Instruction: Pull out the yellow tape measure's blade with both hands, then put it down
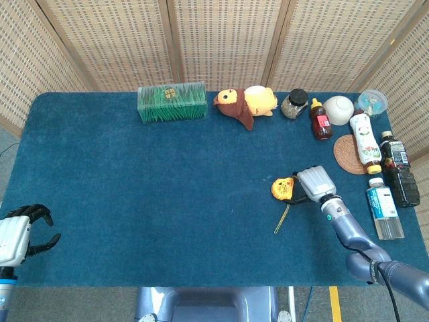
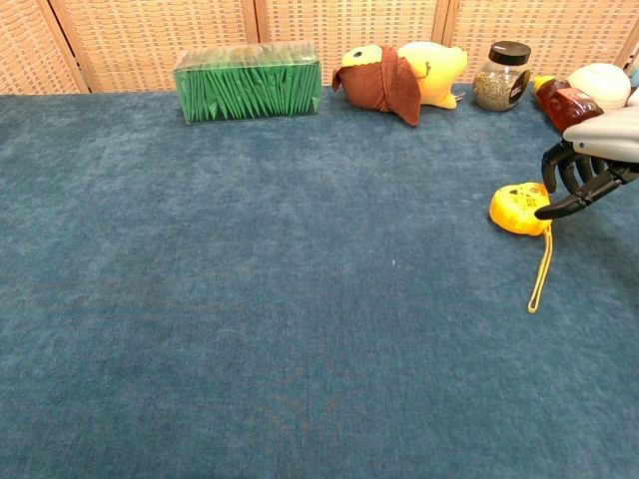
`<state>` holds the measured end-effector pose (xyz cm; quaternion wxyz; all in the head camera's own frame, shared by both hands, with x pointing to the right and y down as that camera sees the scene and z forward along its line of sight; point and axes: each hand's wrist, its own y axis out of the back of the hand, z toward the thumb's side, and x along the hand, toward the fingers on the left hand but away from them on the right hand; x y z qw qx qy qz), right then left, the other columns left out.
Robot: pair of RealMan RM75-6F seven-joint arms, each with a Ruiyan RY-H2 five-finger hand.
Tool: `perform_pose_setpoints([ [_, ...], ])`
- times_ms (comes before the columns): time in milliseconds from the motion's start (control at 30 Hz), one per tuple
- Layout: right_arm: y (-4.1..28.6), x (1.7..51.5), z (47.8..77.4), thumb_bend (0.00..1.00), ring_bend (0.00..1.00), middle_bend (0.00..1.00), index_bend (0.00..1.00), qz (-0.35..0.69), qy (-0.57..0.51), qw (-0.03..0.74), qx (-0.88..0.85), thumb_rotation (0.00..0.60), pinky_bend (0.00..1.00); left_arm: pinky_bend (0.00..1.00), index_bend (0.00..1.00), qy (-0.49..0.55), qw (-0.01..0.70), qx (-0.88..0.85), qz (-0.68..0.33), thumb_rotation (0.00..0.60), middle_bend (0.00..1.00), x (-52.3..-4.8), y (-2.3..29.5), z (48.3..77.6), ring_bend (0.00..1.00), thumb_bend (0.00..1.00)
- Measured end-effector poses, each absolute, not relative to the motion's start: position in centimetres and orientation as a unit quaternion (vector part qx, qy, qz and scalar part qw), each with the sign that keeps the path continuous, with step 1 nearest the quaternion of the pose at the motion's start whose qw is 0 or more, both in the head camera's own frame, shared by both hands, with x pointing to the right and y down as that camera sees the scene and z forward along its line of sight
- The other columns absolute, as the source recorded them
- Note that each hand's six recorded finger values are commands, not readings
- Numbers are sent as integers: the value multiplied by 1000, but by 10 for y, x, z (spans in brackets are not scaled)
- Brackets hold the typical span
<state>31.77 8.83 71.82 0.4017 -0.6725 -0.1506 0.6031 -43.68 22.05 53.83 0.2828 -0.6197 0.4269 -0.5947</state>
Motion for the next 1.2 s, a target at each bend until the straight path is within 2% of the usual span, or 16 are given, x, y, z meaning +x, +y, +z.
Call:
perform_pose_setpoints([
  [567,85,283,714,90,444,505,389,571,-148,413,-694,173,360,326,538,428,280,-617,-598,590,383,-442,224,538,302,192],
  [867,77,304,709,91,444,505,389,587,-160,409,-679,169,359,327,538,426,278,-616,-601,591,383,-443,225,539,303,193],
  [1200,75,312,719,91,441,505,388,602,-151,396,-677,117,355,327,538,423,283,-620,-597,591,383,-437,222,538,303,193],
])
